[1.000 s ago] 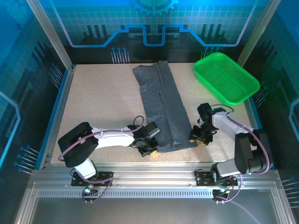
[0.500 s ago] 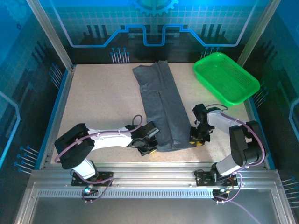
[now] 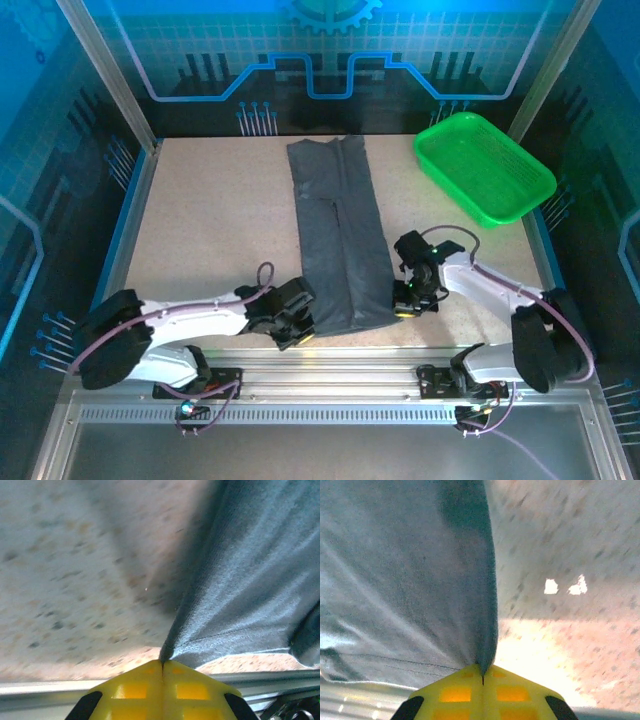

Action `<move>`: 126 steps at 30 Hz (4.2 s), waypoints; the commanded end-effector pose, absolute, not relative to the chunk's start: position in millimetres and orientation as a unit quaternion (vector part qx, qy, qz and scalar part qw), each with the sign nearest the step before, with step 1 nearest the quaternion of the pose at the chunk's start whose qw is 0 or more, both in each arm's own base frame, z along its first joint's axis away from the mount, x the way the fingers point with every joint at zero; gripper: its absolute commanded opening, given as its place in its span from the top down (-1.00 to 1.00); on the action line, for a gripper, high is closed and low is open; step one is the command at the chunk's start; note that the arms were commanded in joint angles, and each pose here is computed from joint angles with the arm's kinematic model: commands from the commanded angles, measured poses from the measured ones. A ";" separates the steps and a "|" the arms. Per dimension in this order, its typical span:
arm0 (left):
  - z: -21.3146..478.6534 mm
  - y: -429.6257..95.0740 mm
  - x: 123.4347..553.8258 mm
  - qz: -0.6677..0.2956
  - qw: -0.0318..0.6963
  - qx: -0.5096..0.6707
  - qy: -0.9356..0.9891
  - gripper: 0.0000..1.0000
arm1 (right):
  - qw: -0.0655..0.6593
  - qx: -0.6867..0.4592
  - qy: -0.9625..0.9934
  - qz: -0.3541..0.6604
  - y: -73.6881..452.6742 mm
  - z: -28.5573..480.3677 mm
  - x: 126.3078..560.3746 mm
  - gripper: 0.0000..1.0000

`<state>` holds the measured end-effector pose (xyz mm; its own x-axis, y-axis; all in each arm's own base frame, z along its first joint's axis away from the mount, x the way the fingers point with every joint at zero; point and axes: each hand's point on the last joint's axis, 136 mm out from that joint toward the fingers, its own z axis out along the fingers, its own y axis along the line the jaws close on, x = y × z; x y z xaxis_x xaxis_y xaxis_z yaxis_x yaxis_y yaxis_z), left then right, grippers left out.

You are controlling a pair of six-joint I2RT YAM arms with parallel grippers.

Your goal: Fold and stack the t-shirts

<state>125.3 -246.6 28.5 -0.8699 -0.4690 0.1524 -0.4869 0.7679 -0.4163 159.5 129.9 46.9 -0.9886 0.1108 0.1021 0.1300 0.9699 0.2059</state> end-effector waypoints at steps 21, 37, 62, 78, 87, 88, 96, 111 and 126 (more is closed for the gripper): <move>191.3 -235.9 284.5 0.378 -0.148 0.316 -0.858 1.00 | -0.054 -0.104 -0.976 -0.184 161.8 169.7 289.2 1.00; 131.9 -205.2 468.7 0.360 -0.161 0.336 -0.855 0.64 | -0.064 -0.137 -0.972 -0.182 177.8 125.3 478.5 0.29; 40.4 -220.9 326.7 0.313 -0.064 0.475 -0.820 0.03 | 0.028 -0.165 -0.965 -0.202 153.5 40.7 350.0 -0.12; 38.5 -216.4 366.1 0.311 -0.102 0.465 -0.823 1.00 | 0.043 -0.174 -0.965 -0.194 176.0 24.8 369.7 0.95; 63.4 -201.0 309.5 0.298 -0.089 0.422 -0.852 1.00 | 0.023 -0.149 -0.973 -0.177 174.8 55.7 328.7 1.00; 62.0 -199.6 297.7 0.297 -0.081 0.417 -0.855 1.00 | 0.026 -0.145 -0.973 -0.178 175.7 55.8 317.9 1.00; 74.5 -200.8 212.1 0.313 -0.045 0.369 -0.874 1.00 | 0.057 -0.120 -0.973 -0.188 188.7 65.4 226.3 1.00; 218.7 -209.8 265.4 0.406 -0.217 0.322 -0.827 1.00 | -0.024 -0.152 -0.963 -0.221 182.4 173.7 243.8 1.00; 195.0 -199.3 458.5 0.394 -0.251 0.341 -0.816 1.00 | -0.066 -0.222 -0.942 -0.243 176.4 163.2 453.4 1.00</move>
